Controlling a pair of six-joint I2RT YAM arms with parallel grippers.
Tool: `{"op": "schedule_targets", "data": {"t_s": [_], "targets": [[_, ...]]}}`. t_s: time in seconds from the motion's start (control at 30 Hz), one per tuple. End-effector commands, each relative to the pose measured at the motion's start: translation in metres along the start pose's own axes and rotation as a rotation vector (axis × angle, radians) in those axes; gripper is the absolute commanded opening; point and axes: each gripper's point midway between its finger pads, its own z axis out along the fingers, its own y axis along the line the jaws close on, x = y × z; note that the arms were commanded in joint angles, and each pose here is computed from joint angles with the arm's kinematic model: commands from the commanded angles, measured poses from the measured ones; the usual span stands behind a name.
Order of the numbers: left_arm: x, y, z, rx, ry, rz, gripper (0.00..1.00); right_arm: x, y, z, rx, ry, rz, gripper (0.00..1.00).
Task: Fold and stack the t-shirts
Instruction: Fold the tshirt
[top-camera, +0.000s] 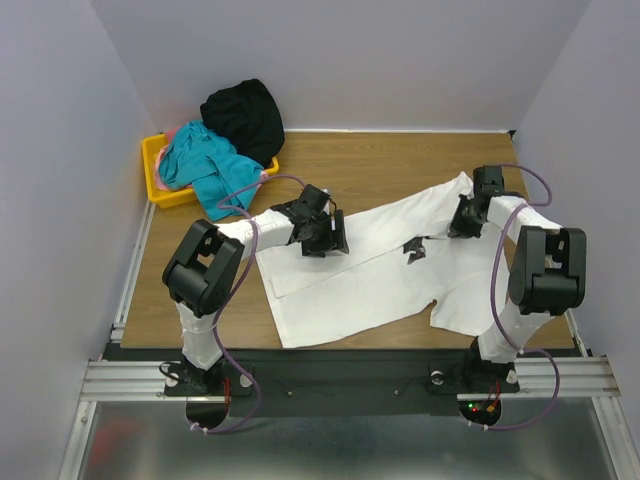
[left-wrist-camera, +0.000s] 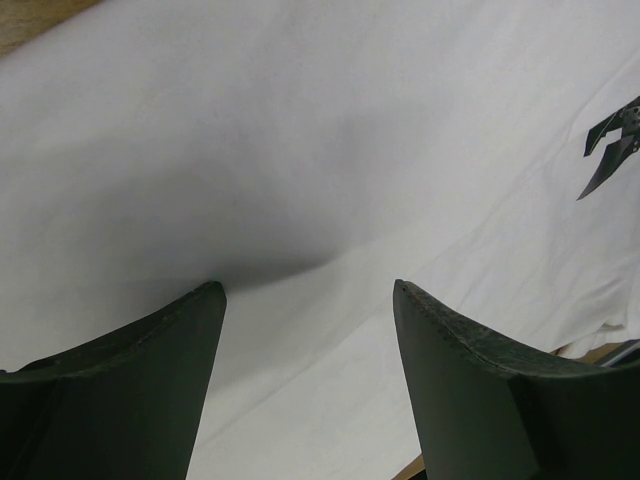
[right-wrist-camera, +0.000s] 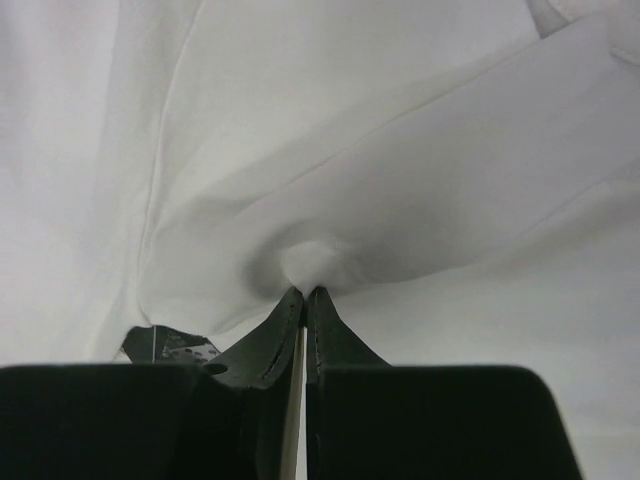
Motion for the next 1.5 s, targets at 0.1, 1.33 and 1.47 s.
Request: {"op": "schedule_targets", "data": {"t_s": [0.1,1.33,1.47], "targets": [[0.017,0.022,0.010,-0.062,0.056,-0.004,0.80,-0.007,-0.004,-0.028,0.035,-0.041,-0.025,0.02],[0.022,0.027,0.011,-0.063,0.068,-0.009,0.81,-0.014,-0.011,-0.009,0.093,0.020,-0.056,0.16],[0.022,0.027,0.011,-0.062,0.069,-0.012,0.81,-0.012,-0.012,-0.008,0.095,0.027,-0.061,0.12]]}}
